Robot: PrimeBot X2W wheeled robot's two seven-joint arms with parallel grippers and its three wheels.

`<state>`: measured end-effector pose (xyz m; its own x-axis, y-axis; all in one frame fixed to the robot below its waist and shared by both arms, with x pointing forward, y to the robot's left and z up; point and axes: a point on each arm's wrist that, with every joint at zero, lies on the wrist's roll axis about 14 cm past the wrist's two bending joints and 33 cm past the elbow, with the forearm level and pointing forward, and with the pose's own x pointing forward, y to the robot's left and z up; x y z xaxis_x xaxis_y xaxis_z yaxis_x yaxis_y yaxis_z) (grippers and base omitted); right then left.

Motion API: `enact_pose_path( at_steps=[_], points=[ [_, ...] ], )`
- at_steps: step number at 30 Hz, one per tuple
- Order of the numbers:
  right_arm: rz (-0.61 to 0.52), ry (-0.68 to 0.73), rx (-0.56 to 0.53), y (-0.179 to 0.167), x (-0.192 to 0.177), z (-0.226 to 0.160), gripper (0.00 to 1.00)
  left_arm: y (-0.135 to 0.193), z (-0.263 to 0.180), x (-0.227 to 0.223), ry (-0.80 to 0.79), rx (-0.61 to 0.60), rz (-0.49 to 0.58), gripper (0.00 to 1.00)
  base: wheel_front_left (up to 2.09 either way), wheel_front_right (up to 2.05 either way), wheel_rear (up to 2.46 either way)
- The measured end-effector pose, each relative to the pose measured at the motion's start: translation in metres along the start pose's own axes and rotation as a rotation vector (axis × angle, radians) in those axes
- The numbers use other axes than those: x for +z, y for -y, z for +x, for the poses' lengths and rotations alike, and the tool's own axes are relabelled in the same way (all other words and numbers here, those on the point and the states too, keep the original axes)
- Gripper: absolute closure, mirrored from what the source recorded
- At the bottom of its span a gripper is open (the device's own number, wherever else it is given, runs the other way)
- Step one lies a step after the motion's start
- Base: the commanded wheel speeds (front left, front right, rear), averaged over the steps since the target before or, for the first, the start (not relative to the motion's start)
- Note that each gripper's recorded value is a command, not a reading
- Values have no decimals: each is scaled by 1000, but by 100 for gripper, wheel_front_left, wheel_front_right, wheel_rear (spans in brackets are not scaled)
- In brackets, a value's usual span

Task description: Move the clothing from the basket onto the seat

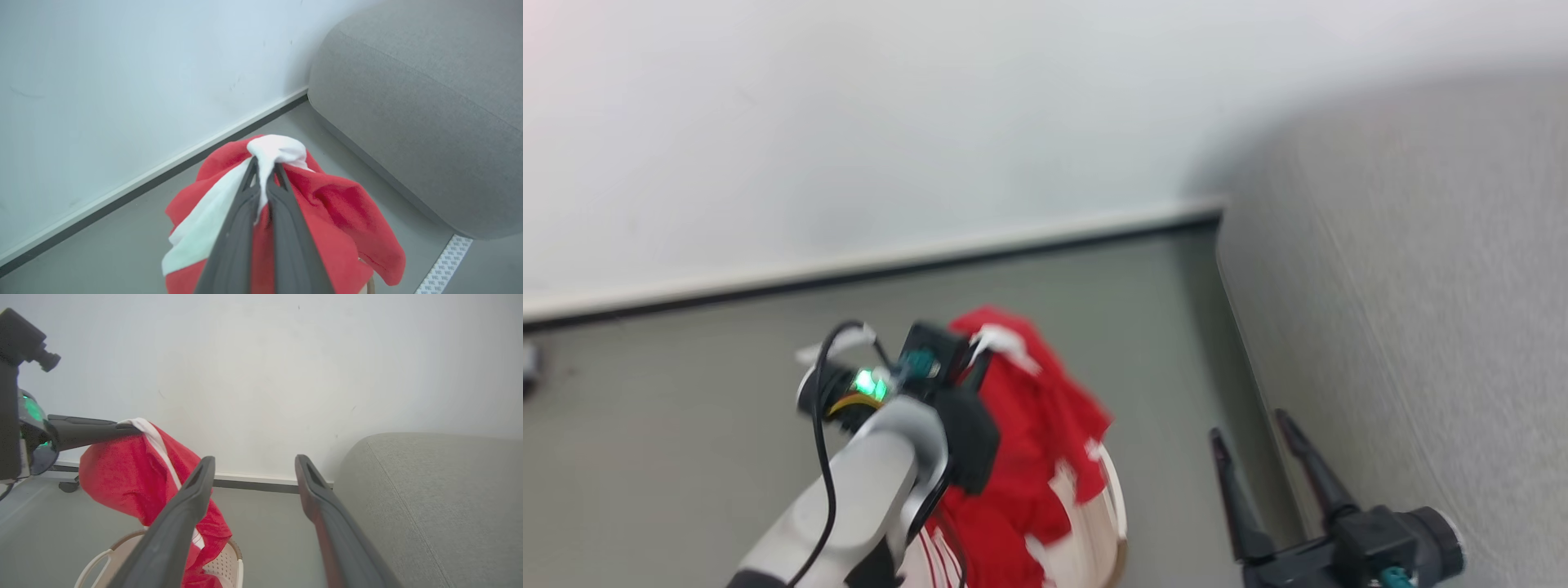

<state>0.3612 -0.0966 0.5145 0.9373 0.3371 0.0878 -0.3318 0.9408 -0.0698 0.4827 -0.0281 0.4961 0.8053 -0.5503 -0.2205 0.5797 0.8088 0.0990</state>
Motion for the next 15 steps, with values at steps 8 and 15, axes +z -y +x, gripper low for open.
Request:
enact_pose_path(
  at_steps=[8, 15],
  points=[
    [-37, 120, 118, -42, 52, 0, 0, 11, -47, 133, 274, 30, 107, 100, 0, 0, 0],
    [-98, 198, 179, -62, 90, 6, 0, 36, -86, 193, 418, 6, 178, 100, 0, 0, 0]
  ],
)
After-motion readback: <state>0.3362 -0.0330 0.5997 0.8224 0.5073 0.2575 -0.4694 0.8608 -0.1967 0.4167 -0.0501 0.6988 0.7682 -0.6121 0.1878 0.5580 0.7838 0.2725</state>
